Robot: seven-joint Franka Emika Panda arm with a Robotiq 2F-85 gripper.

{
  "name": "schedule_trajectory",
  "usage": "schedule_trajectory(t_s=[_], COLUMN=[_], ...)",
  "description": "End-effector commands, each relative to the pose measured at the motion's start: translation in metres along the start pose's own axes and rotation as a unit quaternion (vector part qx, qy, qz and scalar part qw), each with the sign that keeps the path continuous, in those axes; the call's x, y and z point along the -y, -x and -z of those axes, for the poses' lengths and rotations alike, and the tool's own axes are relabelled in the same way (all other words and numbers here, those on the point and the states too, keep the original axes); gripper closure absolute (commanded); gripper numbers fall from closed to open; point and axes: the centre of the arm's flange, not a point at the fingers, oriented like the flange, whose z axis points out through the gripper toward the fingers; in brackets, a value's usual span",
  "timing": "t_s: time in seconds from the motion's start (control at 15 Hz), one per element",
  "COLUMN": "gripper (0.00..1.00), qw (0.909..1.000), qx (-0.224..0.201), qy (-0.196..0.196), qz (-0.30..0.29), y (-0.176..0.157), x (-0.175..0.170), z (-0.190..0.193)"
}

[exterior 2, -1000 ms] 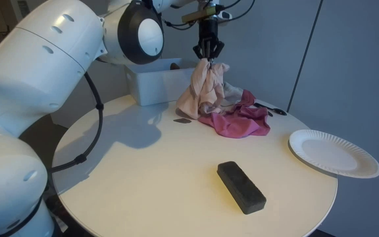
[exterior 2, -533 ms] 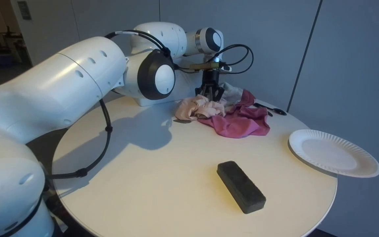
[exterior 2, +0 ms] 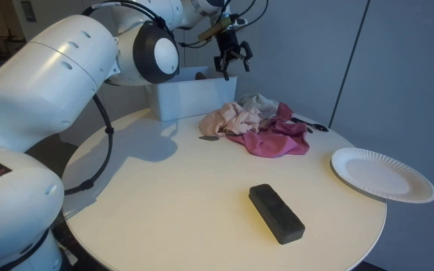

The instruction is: Remove the peach shirt and the moose toy from the basket

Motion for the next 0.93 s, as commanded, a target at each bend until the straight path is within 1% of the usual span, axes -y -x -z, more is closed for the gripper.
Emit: schedule_trajectory(t_s=[0.0,0.07,0.13,0.27,0.4,0.53,0.6,0.67,0.87], gripper=[0.00,0.00,0.00,0.00,0.00,0.00,0.00,0.00,0.00], qw=[0.9952,0.9924,0.9894,0.9833,0.9762,0.9679,0.9635,0.9623,0.9628], qx=[-0.080,-0.104,-0.128,-0.167,-0.192,-0.204,-0.203,-0.188,-0.131], qy=[0.057,0.065,0.066,0.041,0.008,-0.023,-0.038,-0.044,-0.057], qz=[-0.005,0.003,0.019,0.059,0.100,0.145,0.170,0.191,0.229], y=[0.075,0.087,0.104,0.125,0.118,0.106,0.097,0.083,0.045], x=[-0.009,-0.009,0.004,0.027,0.061,0.092,0.106,0.116,0.128], z=[0.061,0.085,0.093,0.124,0.143,0.146,0.140,0.132,0.091])
